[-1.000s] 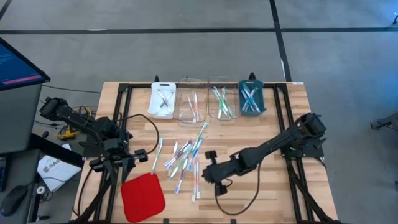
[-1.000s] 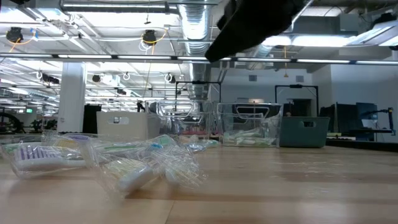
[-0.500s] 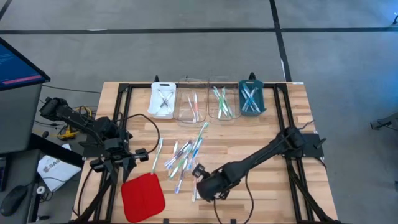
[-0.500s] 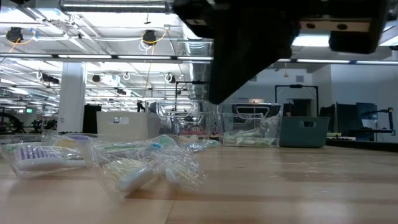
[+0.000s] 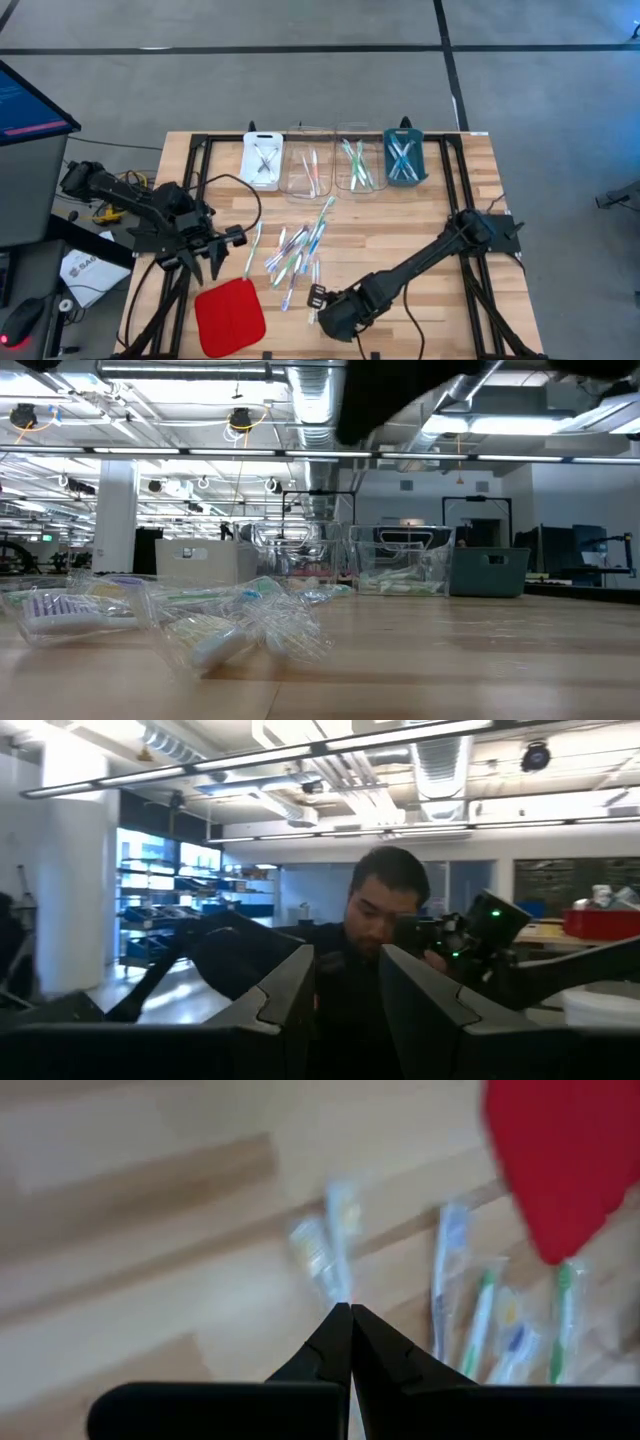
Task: Pick & Place Toothbrushes
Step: Put the orange toothbrush into the left transparent bin
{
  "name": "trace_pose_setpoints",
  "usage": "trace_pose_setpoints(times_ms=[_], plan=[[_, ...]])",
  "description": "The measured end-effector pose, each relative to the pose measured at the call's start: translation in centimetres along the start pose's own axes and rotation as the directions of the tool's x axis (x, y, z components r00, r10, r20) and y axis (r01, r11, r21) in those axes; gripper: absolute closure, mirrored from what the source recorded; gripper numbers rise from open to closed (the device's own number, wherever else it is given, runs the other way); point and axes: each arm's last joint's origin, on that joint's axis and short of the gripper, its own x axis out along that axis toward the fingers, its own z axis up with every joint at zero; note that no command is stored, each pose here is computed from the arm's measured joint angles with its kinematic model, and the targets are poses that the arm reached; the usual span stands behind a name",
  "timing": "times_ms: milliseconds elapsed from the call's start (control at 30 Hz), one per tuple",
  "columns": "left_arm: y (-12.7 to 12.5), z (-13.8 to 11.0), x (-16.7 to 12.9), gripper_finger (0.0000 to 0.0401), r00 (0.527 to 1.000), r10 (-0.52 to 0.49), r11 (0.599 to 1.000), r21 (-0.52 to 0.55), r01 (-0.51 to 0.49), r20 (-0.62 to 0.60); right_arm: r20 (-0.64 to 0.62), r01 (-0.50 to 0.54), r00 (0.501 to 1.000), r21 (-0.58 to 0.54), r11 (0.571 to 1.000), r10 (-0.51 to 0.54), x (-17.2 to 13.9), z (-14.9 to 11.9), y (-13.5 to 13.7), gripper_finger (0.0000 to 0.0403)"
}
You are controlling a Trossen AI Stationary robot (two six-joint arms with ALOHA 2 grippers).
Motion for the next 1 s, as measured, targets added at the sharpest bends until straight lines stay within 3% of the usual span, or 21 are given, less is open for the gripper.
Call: trace_pose_setpoints(times_ms=[200, 300, 467, 600, 1000], plan=[[0.7, 0.1, -0.7, 0.0293, 0.998, 0.056, 0.998, 0.009, -0.055, -0.01, -0.011, -0.151, 0.988, 0.038, 0.988, 0.152, 0.8, -3.5, -1.4, 0.0403], [1.2, 0.1, -1.1, 0.0293, 0.996, 0.09, 0.996, 0.005, -0.09, -0.022, 0.018, -0.181, 0.983, -0.007, 0.983, 0.181, 1.1, -4.9, -2.5, 0.0399], [1.9, -0.7, -1.8, 0.0293, 0.986, 0.147, 0.987, -0.053, -0.151, -0.083, 0.063, -0.179, 0.981, -0.064, 0.982, 0.183, 1.5, -6.7, -4.0, 0.0374], [2.0, -2.3, -2.6, 0.0293, 0.977, 0.17, 0.979, -0.094, -0.183, -0.126, 0.068, -0.193, 0.979, -0.012, 0.981, 0.193, 1.7, -8.1, -4.8, 0.0345], [1.5, -4.0, -3.0, 0.0293, 0.971, 0.184, 0.968, -0.145, -0.206, -0.154, 0.099, -0.222, 0.969, -0.045, 0.974, 0.226, 2.7, -9.1, -4.4, 0.0264]])
